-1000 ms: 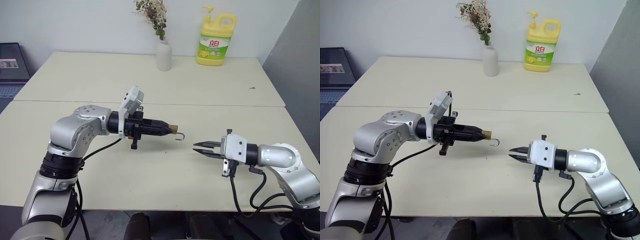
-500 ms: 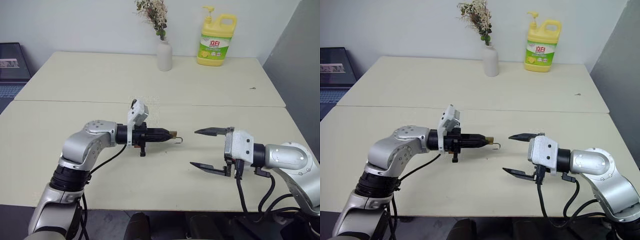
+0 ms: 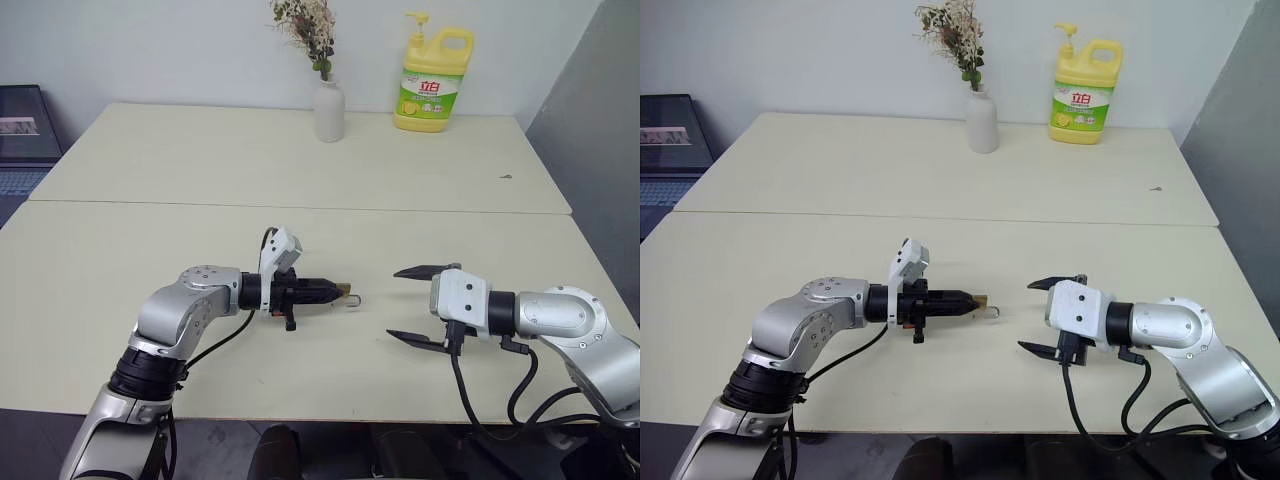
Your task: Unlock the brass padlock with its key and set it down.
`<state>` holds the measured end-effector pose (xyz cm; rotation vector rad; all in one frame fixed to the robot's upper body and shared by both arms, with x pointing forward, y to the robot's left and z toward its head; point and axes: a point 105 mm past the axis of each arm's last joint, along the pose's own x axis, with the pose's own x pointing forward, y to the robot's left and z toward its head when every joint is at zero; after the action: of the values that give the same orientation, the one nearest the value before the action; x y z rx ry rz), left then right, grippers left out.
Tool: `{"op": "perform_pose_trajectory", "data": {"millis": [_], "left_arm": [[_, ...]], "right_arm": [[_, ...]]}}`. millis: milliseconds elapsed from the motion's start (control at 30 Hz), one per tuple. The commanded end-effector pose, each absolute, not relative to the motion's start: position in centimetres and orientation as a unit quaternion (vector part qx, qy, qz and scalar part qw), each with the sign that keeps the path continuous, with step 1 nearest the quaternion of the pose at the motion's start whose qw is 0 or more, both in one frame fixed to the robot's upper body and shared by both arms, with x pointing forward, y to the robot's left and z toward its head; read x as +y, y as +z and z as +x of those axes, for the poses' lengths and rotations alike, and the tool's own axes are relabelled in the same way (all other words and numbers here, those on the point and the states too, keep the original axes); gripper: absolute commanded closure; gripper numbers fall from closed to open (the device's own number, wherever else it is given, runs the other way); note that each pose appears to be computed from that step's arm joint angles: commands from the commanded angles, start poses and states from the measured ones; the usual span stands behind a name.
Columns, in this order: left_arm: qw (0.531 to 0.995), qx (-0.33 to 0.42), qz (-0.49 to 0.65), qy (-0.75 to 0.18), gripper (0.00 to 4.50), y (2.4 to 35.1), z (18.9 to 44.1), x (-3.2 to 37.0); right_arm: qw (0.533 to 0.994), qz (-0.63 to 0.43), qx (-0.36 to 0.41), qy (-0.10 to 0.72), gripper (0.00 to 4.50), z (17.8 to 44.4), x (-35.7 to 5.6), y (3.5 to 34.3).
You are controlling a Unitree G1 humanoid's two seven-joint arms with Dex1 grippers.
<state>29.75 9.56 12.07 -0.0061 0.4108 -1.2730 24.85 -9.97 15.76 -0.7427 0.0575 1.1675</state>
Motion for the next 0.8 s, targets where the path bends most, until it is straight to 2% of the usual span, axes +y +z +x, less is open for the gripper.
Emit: {"op": "perform_pose_trajectory", "data": {"millis": [33, 467, 500, 800], "left_arm": [[0.777, 0.195, -0.012, -0.598, 4.35, 12.1, 29.5, 9.1], [0.791, 0.209, 0.002, -0.575, 4.35, 10.3, 30.8, 9.7], [0.793, 0.208, 0.005, -0.573, 3.63, 10.3, 30.9, 9.8], [0.808, 0.181, 0.034, -0.559, 0.86, 10.5, 31.7, 10.8]], "right_arm": [[0.772, -0.351, 0.009, 0.531, 0.0, 25.0, -9.9, 16.8], [0.773, -0.35, 0.009, 0.528, 0.0, 25.0, -9.9, 16.9], [0.773, -0.35, 0.009, 0.528, 0.0, 25.0, -9.9, 16.8], [0.767, -0.348, 0.025, 0.539, 0.0, 24.5, -10.1, 16.3]]}}
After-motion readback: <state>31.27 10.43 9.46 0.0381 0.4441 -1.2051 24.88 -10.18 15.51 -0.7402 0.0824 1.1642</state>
